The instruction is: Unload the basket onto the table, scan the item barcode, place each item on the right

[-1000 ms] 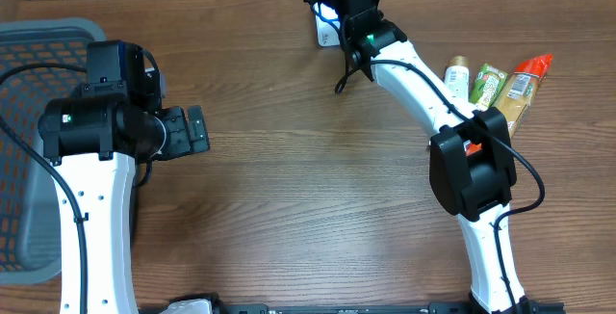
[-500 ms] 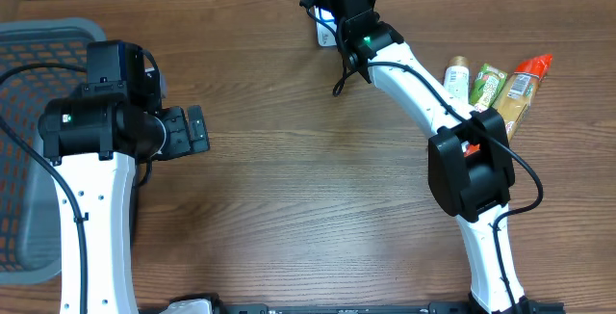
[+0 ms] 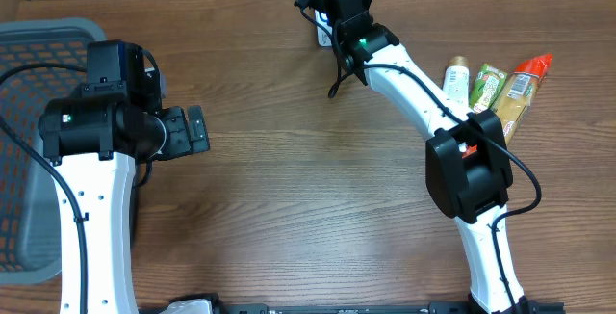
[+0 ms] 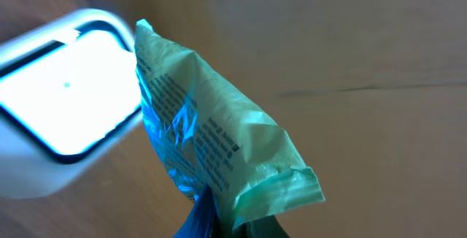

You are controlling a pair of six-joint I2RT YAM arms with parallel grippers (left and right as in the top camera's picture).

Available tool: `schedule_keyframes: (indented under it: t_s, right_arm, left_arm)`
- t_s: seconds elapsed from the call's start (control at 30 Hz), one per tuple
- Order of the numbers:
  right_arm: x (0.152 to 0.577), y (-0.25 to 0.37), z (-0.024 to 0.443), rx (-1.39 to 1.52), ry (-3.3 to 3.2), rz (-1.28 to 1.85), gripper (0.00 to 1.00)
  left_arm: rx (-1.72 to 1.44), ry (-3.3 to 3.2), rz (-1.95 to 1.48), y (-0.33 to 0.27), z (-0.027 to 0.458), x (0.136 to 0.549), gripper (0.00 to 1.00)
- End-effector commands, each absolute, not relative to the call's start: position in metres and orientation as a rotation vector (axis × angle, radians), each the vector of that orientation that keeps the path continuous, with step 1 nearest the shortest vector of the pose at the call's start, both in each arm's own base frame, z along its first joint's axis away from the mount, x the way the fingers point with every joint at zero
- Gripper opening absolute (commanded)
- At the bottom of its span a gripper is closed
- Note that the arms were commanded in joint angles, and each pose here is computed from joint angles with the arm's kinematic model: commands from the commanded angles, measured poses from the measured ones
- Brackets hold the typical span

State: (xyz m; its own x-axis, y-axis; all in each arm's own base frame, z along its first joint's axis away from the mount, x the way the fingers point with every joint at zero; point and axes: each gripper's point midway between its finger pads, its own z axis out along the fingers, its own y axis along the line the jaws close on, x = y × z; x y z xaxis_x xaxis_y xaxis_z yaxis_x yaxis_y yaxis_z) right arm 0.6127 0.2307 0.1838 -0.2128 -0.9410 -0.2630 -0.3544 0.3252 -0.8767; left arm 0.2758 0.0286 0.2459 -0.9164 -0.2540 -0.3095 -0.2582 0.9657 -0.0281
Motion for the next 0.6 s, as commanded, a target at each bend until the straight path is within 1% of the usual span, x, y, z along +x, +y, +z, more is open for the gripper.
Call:
schedule_keyframes:
  t_s: [0.0,0.1,0.17,0.27,0.33,0.4,0.47,0.57]
  right_arm:
    - [0.596,0.24,0.247,-1.017,1.725,-0.698,0.04]
    - [0.575,0.238,0.286,-0.904,1.76,-0.538,0.04]
    - [0.551,0.24,0.311,-0.834,1.807,-0.367,0.04]
    - [0.512,0.234,0.345,-0.662,1.903,-0.056,0.04]
    - [0.485,0.221,0.361,-0.48,2.004,0.178,0.04]
    - [0.463,0.2,0.367,-0.293,2.108,0.349,0.04]
    - [0.446,0.175,0.362,-0.081,2.219,0.459,0.04]
    - [0.425,0.13,0.335,0.271,2.393,0.511,0.04]
  left_arm:
    - [-0.351,2.796,0.033,0.031,0.249,0.277,1.0]
    - [-0.351,2.796,0.033,0.031,0.249,0.277,0.99]
    - [-0.351,2.796,0.033,0.031,0.249,0.277,0.99]
    - [-0.351,2.796,0.033,0.031,0.249,0.277,0.99]
    - [-0.351,2.796,0.033,0.031,0.249,0.277,1.0]
    - [-0.351,2.796,0.033,0.031,0.249,0.277,0.99]
    - [-0.351,2.796,0.033,0.031,0.249,0.277,0.99]
    - [-0.351,2.796,0.033,0.031,0.249,0.277,0.99]
